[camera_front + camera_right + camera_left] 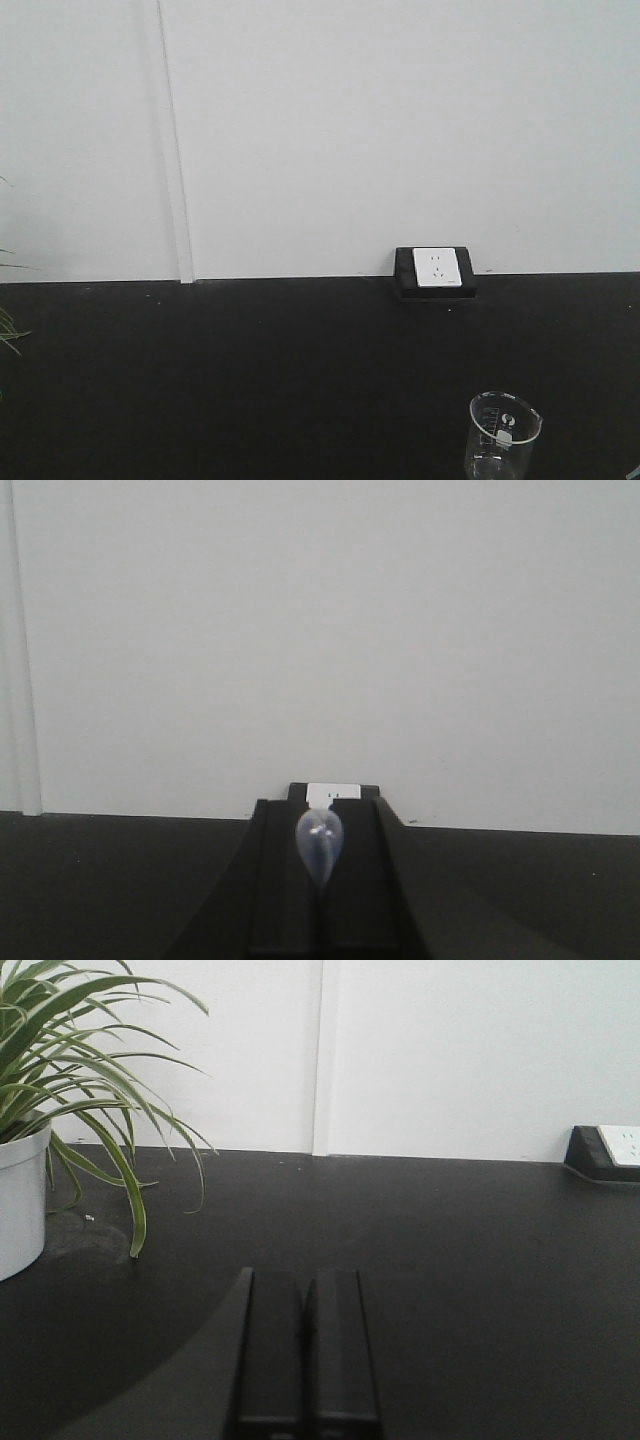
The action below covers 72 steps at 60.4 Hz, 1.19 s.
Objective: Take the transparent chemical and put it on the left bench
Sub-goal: 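Drive the base to the bench with white bins, holding the pipette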
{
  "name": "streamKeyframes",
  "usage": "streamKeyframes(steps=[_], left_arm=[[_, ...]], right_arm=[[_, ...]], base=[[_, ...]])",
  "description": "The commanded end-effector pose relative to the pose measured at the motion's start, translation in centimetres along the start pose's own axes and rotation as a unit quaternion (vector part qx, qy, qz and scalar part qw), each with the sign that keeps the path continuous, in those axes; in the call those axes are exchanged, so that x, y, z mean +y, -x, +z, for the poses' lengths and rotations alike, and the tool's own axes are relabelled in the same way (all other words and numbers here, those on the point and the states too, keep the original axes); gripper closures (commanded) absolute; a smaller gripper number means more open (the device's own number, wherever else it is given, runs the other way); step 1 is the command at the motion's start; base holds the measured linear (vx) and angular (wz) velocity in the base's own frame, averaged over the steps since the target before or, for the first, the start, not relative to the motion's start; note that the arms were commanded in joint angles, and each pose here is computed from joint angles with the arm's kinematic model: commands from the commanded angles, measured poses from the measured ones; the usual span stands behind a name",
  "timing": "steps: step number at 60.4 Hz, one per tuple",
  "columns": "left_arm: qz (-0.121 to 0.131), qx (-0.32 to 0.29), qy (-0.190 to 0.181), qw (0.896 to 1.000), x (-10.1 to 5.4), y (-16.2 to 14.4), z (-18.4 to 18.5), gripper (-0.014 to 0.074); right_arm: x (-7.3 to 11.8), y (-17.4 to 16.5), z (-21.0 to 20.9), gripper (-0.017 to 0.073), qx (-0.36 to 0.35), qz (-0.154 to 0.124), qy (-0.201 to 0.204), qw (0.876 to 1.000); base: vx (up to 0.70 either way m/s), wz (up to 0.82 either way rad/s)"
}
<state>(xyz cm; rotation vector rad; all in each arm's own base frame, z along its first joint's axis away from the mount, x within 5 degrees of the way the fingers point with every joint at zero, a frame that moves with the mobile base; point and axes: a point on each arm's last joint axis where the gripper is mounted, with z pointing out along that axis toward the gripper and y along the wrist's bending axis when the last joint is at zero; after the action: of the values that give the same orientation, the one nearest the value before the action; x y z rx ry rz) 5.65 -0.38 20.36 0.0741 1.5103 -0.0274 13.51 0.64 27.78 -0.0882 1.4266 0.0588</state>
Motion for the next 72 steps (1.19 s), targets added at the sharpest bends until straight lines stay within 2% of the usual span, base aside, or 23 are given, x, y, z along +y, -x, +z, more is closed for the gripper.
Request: streamKeyframes(steps=[1,38,72], left_arm=[[-0.004,-0.041,0.001,0.999,0.01,0.28,-0.13,0.0597],[-0.004,-0.041,0.001,0.999,0.01,0.28,-0.13,0.0597],[-0.004,-0.041,0.001,0.999,0.01,0.28,-0.13,0.0597]], right_arm=[[0.09,1.59,0.18,0.0564,-0.05,-0.002,0.007,0.999],[0.07,1.5,0.22,0.0564,-0.046,-0.002,0.006,0.999],[0.07,1.5,0.22,0.0564,-0.046,-0.002,0.006,0.999]], base=[[0.0,0.0],[-0.06,0.0],[-0.29,0.17]])
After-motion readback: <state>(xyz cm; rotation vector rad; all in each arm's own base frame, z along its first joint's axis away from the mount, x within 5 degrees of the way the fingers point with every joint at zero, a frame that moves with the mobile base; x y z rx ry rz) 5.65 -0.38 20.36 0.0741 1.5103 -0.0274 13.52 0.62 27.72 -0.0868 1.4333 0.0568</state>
